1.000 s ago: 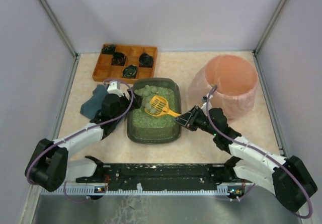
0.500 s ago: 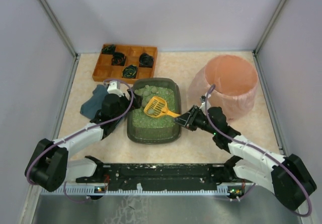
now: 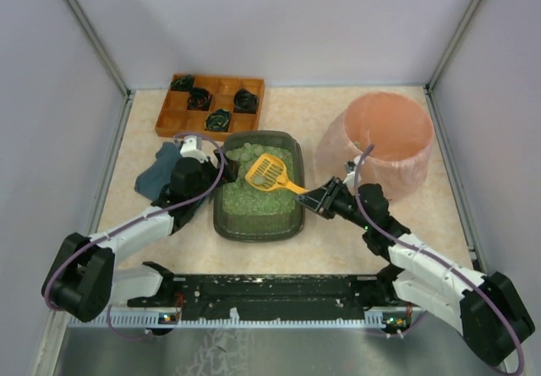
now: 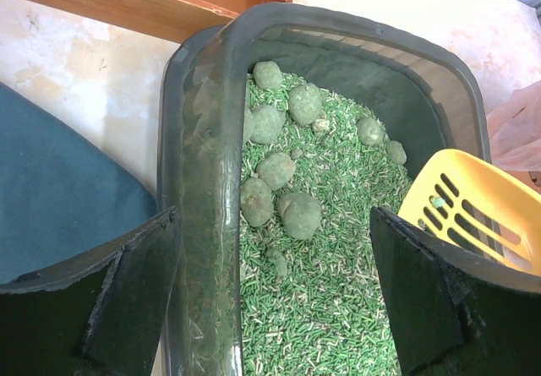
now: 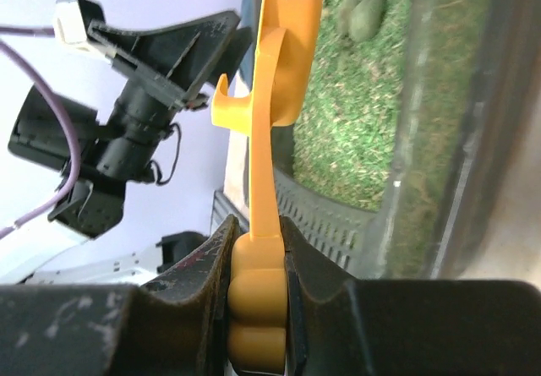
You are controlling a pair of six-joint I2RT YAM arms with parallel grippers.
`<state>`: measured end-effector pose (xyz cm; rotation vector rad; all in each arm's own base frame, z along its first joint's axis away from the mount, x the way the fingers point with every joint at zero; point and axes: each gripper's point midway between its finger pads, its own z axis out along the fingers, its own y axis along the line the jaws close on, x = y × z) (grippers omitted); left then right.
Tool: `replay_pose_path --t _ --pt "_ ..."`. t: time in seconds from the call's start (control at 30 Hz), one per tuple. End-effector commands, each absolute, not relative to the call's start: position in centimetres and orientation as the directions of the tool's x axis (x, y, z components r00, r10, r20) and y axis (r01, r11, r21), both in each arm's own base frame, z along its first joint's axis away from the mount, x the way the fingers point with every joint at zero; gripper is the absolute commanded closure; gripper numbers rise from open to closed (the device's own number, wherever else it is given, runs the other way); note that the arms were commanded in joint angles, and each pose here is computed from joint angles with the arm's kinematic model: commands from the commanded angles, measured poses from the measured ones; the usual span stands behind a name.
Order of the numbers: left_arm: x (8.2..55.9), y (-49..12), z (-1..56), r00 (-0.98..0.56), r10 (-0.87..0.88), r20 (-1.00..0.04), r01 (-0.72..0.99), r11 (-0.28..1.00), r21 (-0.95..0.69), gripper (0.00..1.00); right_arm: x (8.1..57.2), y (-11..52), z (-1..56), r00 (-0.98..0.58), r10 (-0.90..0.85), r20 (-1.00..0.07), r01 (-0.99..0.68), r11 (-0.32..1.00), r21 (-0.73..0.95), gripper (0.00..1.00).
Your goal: Clean the litter box
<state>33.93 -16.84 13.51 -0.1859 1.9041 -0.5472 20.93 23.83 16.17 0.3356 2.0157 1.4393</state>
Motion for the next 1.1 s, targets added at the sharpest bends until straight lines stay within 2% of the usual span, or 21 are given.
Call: replay_pose_path --t 0.0,0.07,0.13,0.3,0.4,0.43,0.57,0.63,0.7,0.77,0.87,1.0,1.07 --pt "34.1 -17.2 14.2 -0.375 -0.381 -0.845 0.147 0.875 -0.460 0.05 20.3 27.1 20.4 -0.806 0.422 -0.416 -0.317 0.286 0.904 1.00" --pt "34.1 -17.3 14.1 -0.382 -0.378 -0.843 0.146 0.876 -0.459 0.05 21.7 25.6 19.4 -0.774 0.497 -0.393 -0.247 0.334 0.910 1.00" --pt "34.1 -17.1 14.2 -0.379 -0.378 -0.845 0.142 0.878 -0.457 0.05 22.6 23.3 18.9 -0.713 0.618 -0.331 -0.182 0.292 0.939 1.00" --pt "34.1 -17.2 14.2 -0.376 -0.380 -0.845 0.146 0.876 -0.459 0.05 20.8 26.9 20.2 -0.804 0.482 -0.349 -0.255 0.251 0.934 1.00" --pt "34.1 -17.3 14.1 -0.386 -0.377 -0.842 0.145 0.877 -0.459 0.05 22.4 23.6 18.0 -0.726 0.637 -0.257 -0.124 0.246 0.961 1.00" --pt "34.1 -17.2 14.2 -0.382 -0.378 -0.843 0.145 0.876 -0.459 0.05 22.4 23.3 18.9 -0.710 0.659 -0.251 -0.141 0.216 0.966 1.00" --pt "34.1 -17.3 14.3 -0.376 -0.382 -0.844 0.150 0.874 -0.463 0.05 20.6 27.0 21.0 -0.808 0.490 -0.328 -0.248 0.222 0.943 1.00" --pt "34.1 -17.3 14.1 -0.384 -0.379 -0.842 0.147 0.875 -0.461 0.05 21.1 25.7 19.9 -0.791 0.532 -0.303 -0.197 0.247 0.949 1.00" --pt "34.1 -17.2 14.2 -0.382 -0.379 -0.843 0.144 0.876 -0.460 0.05 22.3 23.1 18.7 -0.721 0.660 -0.212 -0.099 0.205 0.974 1.00" --pt "34.0 -17.1 14.2 -0.376 -0.381 -0.845 0.145 0.876 -0.460 0.05 21.7 23.7 19.7 -0.740 0.638 -0.213 -0.135 0.169 0.976 1.00" --pt "34.1 -17.3 14.2 -0.377 -0.381 -0.844 0.149 0.874 -0.462 0.05 20.1 26.9 21.0 -0.823 0.503 -0.265 -0.206 0.171 0.964 1.00" --pt "34.1 -17.3 14.0 -0.387 -0.376 -0.842 0.144 0.877 -0.458 0.05 21.7 23.6 18.7 -0.745 0.644 -0.174 -0.077 0.176 0.981 1.00" --pt "34.1 -17.2 14.2 -0.379 -0.379 -0.844 0.144 0.877 -0.459 0.05 21.2 23.8 19.3 -0.749 0.635 -0.189 -0.108 0.164 0.981 1.00"
